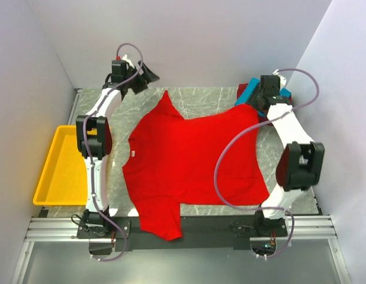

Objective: Fold and stack the t-shirts
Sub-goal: Flatten the tshirt out

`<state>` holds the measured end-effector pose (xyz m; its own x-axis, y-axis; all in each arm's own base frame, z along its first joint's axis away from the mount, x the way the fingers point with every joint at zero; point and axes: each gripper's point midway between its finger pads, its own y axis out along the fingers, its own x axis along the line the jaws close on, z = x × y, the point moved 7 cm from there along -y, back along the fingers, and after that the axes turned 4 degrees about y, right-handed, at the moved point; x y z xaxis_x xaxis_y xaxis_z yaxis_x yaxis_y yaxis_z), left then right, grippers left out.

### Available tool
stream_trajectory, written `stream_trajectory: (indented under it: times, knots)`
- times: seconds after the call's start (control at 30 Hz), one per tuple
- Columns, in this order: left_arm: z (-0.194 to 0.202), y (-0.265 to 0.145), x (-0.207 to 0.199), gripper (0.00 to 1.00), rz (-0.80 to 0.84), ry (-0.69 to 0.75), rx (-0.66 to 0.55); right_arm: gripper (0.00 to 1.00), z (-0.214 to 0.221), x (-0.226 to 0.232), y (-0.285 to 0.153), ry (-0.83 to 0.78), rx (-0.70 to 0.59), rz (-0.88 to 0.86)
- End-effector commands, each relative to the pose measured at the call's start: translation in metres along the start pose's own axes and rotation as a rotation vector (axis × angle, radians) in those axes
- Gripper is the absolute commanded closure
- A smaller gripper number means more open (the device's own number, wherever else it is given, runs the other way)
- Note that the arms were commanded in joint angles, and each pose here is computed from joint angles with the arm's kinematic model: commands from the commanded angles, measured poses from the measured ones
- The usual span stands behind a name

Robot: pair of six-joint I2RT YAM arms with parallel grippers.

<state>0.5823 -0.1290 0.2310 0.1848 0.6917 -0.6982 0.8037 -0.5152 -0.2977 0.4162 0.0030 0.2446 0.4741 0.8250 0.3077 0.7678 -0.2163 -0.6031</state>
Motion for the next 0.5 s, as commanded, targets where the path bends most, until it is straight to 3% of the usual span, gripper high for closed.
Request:
stream_trajectory:
  times: [0.0, 0.03, 0.13, 0.47]
  knots:
    - [-0.043, -0.054, -0.082, 0.01, 0.129, 0.157, -0.108, 0.36, -0.020, 0.019, -0.010, 0.004, 0.007, -0.109]
    - [-0.040, -0.059, -0.082, 0.01, 0.118, 0.168, -0.096, 0.24, -0.018, 0.019, -0.011, 0.002, 0.013, -0.115]
    - [-0.025, -0.081, -0.082, 0.01, 0.058, 0.181, -0.026, 0.16, -0.008, 0.013, -0.020, 0.006, 0.036, -0.111]
    - [0.090, -0.140, -0.037, 0.01, -0.084, 0.094, 0.282, 0.16, 0.092, 0.001, -0.059, -0.023, 0.251, -0.174]
